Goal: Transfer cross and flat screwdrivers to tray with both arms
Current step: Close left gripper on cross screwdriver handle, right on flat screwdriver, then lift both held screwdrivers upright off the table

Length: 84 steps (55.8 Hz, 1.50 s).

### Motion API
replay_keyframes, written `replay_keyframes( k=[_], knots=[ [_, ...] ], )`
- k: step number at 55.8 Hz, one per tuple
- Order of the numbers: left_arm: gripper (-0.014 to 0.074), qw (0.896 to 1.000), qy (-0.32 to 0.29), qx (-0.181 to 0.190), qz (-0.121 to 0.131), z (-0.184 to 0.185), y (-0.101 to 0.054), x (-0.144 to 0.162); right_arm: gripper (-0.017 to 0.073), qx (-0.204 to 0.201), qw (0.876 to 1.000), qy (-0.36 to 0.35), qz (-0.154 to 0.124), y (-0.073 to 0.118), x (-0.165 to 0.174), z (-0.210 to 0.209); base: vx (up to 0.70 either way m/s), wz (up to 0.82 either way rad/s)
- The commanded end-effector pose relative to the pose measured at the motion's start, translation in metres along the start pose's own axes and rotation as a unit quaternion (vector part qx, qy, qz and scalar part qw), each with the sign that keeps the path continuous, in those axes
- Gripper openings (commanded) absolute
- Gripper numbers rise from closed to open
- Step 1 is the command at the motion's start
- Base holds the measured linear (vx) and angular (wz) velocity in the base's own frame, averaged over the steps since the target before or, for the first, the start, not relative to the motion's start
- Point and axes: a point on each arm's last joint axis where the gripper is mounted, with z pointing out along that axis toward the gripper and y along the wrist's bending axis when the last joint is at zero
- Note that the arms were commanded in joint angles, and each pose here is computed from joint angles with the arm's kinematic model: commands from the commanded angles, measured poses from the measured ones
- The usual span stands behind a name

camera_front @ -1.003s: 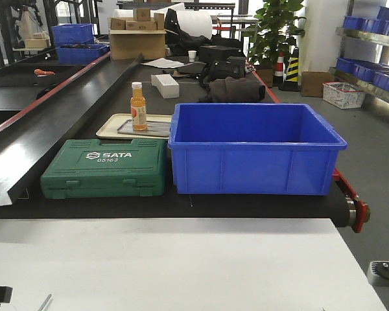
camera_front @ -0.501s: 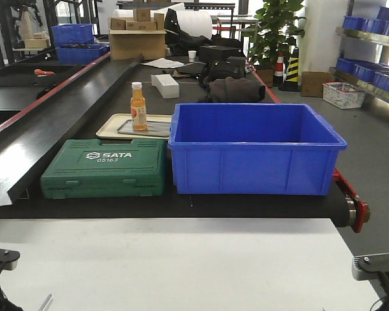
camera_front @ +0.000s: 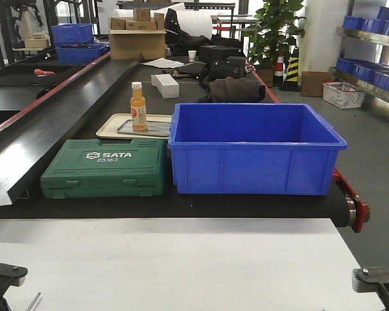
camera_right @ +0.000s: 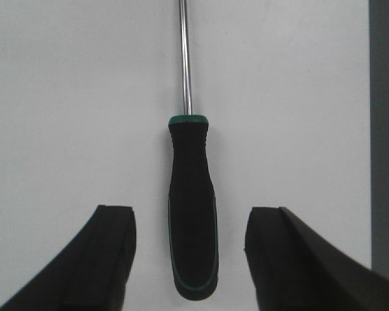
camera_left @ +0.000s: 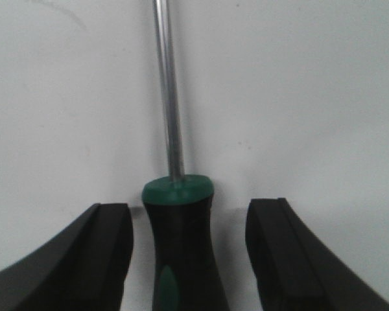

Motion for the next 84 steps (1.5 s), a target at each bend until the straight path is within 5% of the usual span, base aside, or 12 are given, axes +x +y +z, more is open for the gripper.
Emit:
replay_keyframes(
  k=[1,38,84],
  knots=[
    [0.0503,0.999,-0.042,-0.004,-0.006,-0.017,0.001,-0.011,0.0464,0.002,1.000,-0.026,0.000,-0.001,-0.012,-0.002,0.00,0.00],
    [0.0503,0.999,-0.042,-0.001,-0.012,-0.014,0.000,-0.012,0.0464,0.004,0.999,-0.012,-0.042,0.002,-0.024,0.054,0.00,0.00],
    [0.0503,0.999,-0.044,-0.001,-0.012,-0.014,0.000,-0.012,0.0460,0.013,0.996,0.061,-0.058,0.002,-0.032,0.080,0.00,0.00]
  ],
)
